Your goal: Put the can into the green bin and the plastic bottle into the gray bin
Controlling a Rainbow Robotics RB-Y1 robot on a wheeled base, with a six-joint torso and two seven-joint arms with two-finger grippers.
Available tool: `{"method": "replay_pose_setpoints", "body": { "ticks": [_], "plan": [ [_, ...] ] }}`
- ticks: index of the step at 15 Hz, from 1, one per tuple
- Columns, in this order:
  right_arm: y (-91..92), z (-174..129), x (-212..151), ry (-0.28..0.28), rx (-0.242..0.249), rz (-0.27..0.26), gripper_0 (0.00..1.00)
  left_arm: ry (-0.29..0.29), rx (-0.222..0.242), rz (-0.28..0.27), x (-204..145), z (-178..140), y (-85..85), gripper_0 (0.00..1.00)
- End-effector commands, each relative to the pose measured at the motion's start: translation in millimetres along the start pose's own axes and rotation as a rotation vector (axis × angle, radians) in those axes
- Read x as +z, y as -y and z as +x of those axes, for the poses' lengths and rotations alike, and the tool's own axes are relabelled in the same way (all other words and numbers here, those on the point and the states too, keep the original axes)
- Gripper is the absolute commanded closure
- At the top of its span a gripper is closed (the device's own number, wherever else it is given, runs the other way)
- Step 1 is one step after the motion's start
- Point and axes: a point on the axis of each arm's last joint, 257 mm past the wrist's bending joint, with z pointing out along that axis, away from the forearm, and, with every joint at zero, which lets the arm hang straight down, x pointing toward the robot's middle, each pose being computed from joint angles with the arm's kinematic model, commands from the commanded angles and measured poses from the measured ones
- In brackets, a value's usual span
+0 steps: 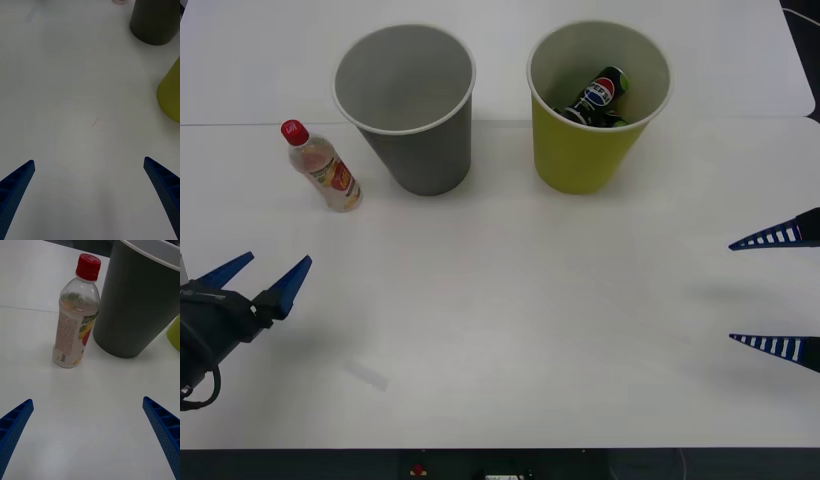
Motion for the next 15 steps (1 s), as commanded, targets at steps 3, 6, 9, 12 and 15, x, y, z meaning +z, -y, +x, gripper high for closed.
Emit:
{"method": "replay_pose_setpoints", "body": {
  "ticks": [3,6,9,12,15],
  "plan": [
    [0.0,0.0,0.0,0.000,0.000,0.000,0.00,0.035,-0.026,-0.002,15.8,-1.1,0.0,0.00],
    [0.0,0.0,0.0,0.000,0.000,0.000,0.00,0.053,-0.055,0.054,35.3,0.9,-1.5,0.00],
    [0.0,0.0,0.0,0.000,0.000,0.000,0.00,0.094,-0.032,0.051,59.1,2.9,-11.3,0.00],
    [0.0,0.0,0.0,0.000,0.000,0.000,0.00,0.127,0.021,0.027,81.4,-0.3,-22.8,0.00],
    [0.0,0.0,0.0,0.000,0.000,0.000,0.00,0.142,0.083,0.006,94.4,-5.1,-30.0,0.00]
  ]
}}
